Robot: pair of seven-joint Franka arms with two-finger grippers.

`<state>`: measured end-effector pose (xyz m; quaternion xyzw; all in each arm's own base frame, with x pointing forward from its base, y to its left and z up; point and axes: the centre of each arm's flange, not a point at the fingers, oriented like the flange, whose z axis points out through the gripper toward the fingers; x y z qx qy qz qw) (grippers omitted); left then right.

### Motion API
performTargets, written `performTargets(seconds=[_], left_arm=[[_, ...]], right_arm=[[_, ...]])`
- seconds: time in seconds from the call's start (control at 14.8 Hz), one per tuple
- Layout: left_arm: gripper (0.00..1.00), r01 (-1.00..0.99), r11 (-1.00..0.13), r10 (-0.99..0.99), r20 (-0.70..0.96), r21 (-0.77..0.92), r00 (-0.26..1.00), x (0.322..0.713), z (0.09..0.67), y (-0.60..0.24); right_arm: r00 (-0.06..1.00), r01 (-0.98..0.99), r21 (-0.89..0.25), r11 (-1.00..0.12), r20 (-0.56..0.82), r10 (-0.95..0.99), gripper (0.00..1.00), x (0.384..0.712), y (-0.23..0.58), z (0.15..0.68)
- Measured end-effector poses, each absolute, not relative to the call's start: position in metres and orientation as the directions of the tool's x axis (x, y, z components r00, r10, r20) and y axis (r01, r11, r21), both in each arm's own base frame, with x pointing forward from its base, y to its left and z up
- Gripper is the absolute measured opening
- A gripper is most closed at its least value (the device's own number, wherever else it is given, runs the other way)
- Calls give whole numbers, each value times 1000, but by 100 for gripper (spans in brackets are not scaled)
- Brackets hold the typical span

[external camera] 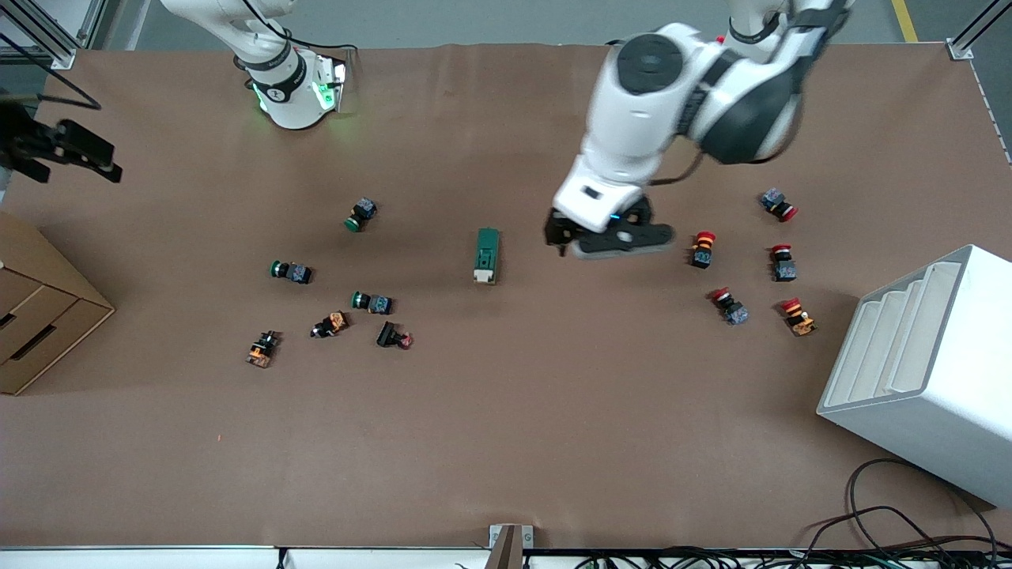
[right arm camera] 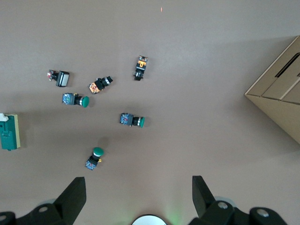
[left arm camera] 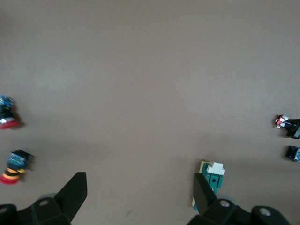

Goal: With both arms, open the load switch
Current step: 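Move the left gripper above the green switch, then reach the right gripper to the white handle while the left gripper hovers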

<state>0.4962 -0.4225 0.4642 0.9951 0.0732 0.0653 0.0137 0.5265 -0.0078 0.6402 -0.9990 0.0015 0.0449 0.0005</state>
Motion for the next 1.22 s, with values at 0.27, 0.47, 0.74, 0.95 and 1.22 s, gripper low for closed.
performTargets(seconds=[0.27,0.47,0.74,0.95,1.22], left_arm=[[100,170,-985,167,191,2,967,451,417,-482],[100,156,-988,155,278,19,948,404,366,-510],[99,86,-996,71,374,-24,925,333,306,-536],[97,68,-998,56,487,-9,872,281,264,-561],[97,56,-998,49,592,5,804,225,191,-571]], right_arm=[[988,10,0,-1000,-151,10,100,554,2,595],[987,-43,12,-999,-155,-44,100,571,22,570],[977,-151,40,-988,-146,-155,100,588,70,540],[935,-303,91,-949,-164,-315,100,591,116,513],[839,-501,163,-850,-148,-523,100,589,180,476]])
